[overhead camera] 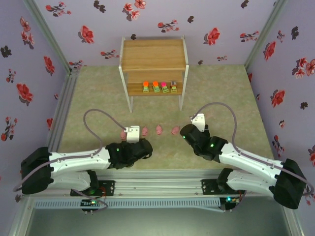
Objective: Place and organize the plastic toys onto the shelf
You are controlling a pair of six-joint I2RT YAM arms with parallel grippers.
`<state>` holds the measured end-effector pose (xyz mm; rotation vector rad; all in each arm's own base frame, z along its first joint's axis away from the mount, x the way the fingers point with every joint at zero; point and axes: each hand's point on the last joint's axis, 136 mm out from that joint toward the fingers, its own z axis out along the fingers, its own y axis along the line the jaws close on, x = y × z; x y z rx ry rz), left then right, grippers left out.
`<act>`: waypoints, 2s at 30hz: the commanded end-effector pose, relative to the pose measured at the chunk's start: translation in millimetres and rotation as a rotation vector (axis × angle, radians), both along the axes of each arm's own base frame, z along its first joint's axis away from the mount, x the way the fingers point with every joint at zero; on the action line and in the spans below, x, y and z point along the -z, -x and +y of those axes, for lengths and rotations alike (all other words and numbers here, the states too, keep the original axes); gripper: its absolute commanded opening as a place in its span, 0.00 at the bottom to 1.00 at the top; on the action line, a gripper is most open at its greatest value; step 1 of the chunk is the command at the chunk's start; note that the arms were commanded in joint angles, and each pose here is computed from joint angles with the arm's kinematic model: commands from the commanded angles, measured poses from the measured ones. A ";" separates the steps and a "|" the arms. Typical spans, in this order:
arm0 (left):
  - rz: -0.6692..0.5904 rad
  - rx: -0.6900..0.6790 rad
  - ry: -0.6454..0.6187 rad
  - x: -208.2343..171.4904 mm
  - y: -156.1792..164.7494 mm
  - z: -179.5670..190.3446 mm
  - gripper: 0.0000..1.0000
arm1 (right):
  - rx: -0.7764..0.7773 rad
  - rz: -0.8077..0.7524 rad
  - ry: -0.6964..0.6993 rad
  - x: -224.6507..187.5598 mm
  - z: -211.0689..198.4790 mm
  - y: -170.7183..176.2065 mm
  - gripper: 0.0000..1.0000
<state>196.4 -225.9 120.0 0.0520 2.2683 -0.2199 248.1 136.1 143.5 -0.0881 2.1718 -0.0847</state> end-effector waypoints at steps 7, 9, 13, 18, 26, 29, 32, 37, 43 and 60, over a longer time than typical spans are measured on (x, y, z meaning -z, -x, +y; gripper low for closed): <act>0.043 0.048 -0.051 -49.0 -34.8 -4.1 0.26 | 0.003 -0.008 -0.072 -6.4 -7.4 -3.0 0.37; 0.043 0.044 -0.055 -58.0 -46.3 -5.0 0.25 | 0.002 -0.011 -0.089 -7.5 -7.8 -3.2 0.37; 0.047 0.043 -0.044 -72.3 -69.1 -8.8 0.25 | 0.004 -0.006 -0.101 -7.4 -8.8 -3.1 0.37; 0.011 0.027 -0.056 -90.7 -97.6 -8.7 0.25 | 0.001 -0.003 -0.114 -6.9 -8.3 -2.9 0.37; -0.092 -0.013 -0.124 -112.0 -139.4 -7.1 0.25 | -0.011 0.019 -0.120 -0.2 -3.0 -4.1 0.37; -0.131 -0.022 -0.144 -116.2 -153.4 -10.4 0.26 | -0.018 0.027 -0.123 1.1 0.3 -4.8 0.37; -0.160 -0.048 -0.169 -117.3 -166.5 -10.7 0.26 | -0.016 0.026 -0.121 0.8 -0.4 -4.9 0.37; -0.214 -0.097 -0.176 -113.9 -181.7 -8.8 0.26 | -0.011 0.021 -0.132 -1.1 -3.5 -4.4 0.37; -0.226 -0.133 -0.187 -104.1 -199.4 -6.7 0.26 | -0.004 0.020 -0.147 -2.0 -6.7 -4.2 0.37; -0.235 -0.198 -0.192 -96.5 -226.5 8.1 0.26 | -0.007 0.035 -0.158 1.5 -6.1 -4.9 0.37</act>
